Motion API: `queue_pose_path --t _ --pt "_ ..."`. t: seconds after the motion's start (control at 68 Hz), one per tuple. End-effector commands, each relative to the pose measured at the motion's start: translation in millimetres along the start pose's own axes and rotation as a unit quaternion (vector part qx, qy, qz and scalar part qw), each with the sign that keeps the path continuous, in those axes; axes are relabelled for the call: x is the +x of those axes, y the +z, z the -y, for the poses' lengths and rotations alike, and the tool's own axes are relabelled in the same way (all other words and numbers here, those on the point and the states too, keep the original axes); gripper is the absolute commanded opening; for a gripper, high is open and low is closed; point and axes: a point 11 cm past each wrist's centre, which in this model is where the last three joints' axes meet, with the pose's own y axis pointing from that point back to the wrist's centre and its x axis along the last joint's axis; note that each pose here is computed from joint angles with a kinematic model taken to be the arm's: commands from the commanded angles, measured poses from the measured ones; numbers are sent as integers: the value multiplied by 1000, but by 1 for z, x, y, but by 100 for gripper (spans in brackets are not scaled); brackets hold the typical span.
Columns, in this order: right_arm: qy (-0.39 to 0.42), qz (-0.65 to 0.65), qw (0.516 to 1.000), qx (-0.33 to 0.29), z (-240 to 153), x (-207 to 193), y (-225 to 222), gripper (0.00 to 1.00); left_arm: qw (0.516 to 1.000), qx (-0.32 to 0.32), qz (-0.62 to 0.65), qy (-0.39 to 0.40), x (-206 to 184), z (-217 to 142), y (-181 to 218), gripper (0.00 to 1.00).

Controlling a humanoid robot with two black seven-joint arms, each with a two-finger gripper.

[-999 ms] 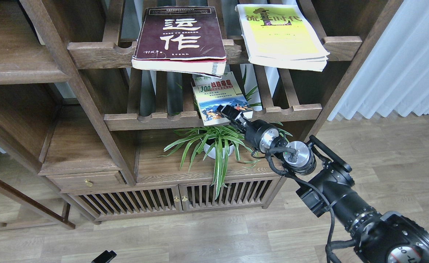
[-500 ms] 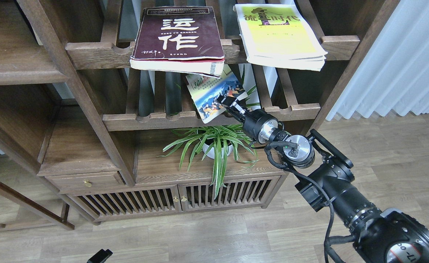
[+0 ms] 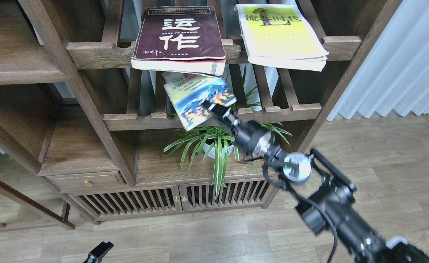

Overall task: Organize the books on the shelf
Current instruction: 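Pull the blue book off the shelf and lower it toward the left gripper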

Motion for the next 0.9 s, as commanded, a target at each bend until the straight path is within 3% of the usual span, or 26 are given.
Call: queue_pose_path --t 0.0,0.206,0.485,0.882 --pt "-19 8 999 -46 -34 10 28 3 999 16 2 -32 -22 8 -7 100" --pt "-4 39 997 -64 -54 27 55 3 996 46 4 -82 -53 14 -28 100" --pt "60 67 994 -67 -70 67 69 3 973 83 -17 -215 -135 8 -58 100" --pt "112 71 988 -74 -80 99 64 3 963 105 -37 -246 -147 -7 -79 100"
